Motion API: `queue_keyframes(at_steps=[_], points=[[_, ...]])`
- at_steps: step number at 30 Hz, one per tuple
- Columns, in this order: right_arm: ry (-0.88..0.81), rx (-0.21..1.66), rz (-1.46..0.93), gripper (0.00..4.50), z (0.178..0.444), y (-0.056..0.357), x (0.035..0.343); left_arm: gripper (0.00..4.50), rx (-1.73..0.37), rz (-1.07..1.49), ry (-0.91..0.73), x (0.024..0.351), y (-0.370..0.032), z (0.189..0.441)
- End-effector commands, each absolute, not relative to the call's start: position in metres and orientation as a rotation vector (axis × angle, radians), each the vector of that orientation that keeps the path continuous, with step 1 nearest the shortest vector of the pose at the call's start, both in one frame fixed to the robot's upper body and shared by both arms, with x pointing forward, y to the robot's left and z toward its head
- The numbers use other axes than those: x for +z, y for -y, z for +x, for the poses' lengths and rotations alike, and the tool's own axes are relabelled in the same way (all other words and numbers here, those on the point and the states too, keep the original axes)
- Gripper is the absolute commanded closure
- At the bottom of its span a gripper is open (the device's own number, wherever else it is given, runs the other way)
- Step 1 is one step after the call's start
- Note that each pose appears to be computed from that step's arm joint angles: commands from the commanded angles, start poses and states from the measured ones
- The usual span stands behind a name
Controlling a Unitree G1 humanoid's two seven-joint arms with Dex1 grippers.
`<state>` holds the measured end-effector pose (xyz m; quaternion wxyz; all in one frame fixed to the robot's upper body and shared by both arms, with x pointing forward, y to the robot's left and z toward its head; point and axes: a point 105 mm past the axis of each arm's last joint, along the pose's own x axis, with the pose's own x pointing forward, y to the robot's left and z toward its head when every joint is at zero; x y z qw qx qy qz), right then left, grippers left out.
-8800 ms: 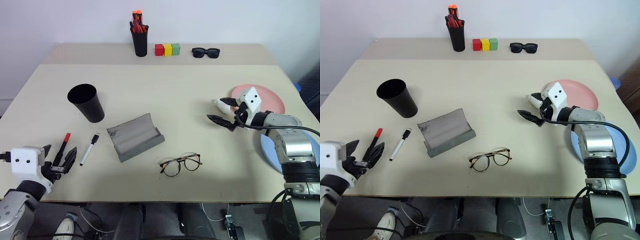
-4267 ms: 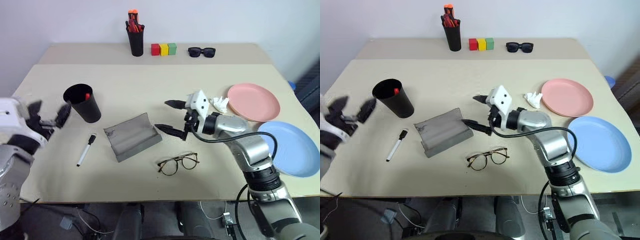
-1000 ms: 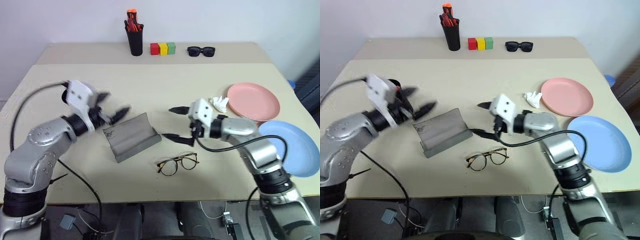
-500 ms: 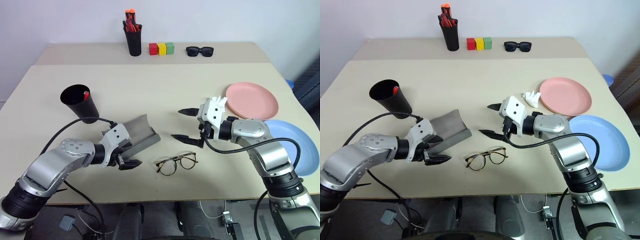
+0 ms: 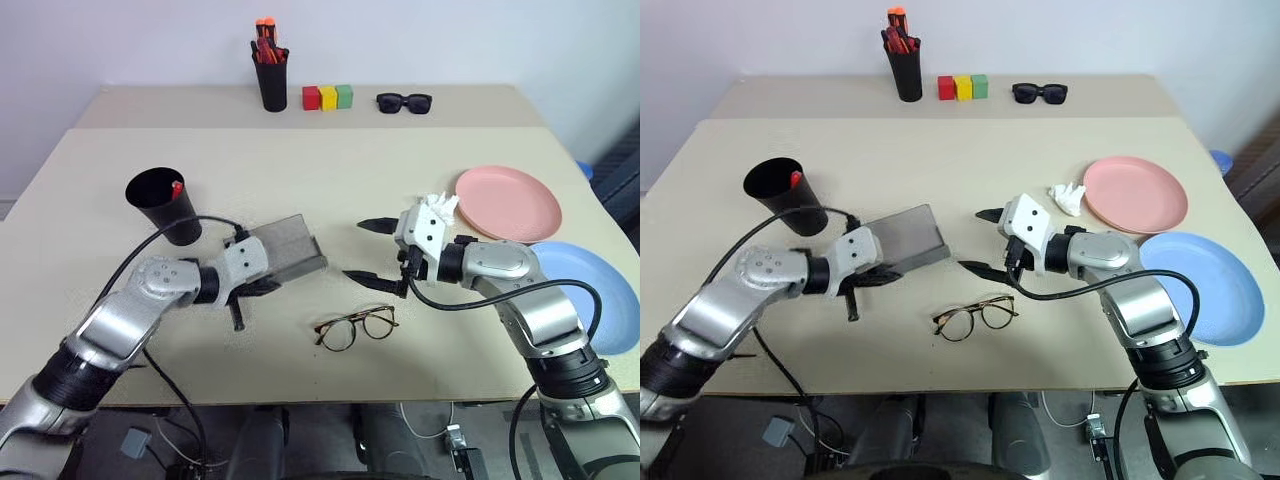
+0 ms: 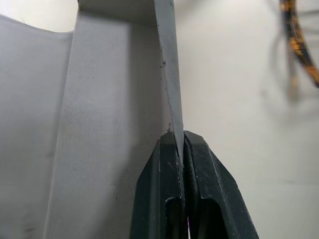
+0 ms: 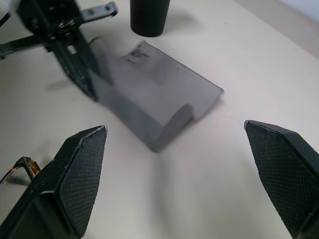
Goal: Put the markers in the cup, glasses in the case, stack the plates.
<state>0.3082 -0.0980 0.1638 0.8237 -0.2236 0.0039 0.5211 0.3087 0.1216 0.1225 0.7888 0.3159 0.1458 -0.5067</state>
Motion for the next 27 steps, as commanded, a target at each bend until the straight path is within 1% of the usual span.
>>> queue_keyframes(at_steps=[1,5,8,13,16,18,23,27], points=[[0.020,1.077,-0.531,0.00,0.310,0.109,0.174,4.46,-1.182,0.784,-0.234,0.134,-0.107,0.316],[-0.015,1.056,-0.614,0.00,0.308,0.121,0.169,4.46,-1.268,0.838,-0.218,0.131,-0.092,0.325],[-0.054,1.067,-0.636,0.00,0.301,0.127,0.165,4.46,-1.303,0.859,-0.221,0.127,-0.086,0.333],[-0.101,1.116,-0.653,0.00,0.285,0.129,0.163,4.46,-1.339,0.786,-0.218,0.130,-0.077,0.340],[-0.135,1.165,-0.690,0.00,0.275,0.125,0.158,3.55,-1.316,0.786,-0.186,0.135,-0.078,0.343],[-0.142,1.188,-0.713,0.00,0.272,0.122,0.156,2.60,-1.299,0.732,-0.159,0.143,-0.079,0.343],[-0.148,1.233,-0.766,0.00,0.266,0.115,0.150,2.60,-1.252,0.623,-0.110,0.162,-0.085,0.340],[-0.133,1.251,-0.849,0.00,0.267,0.110,0.143,2.60,-1.117,0.572,-0.089,0.169,-0.110,0.339]])
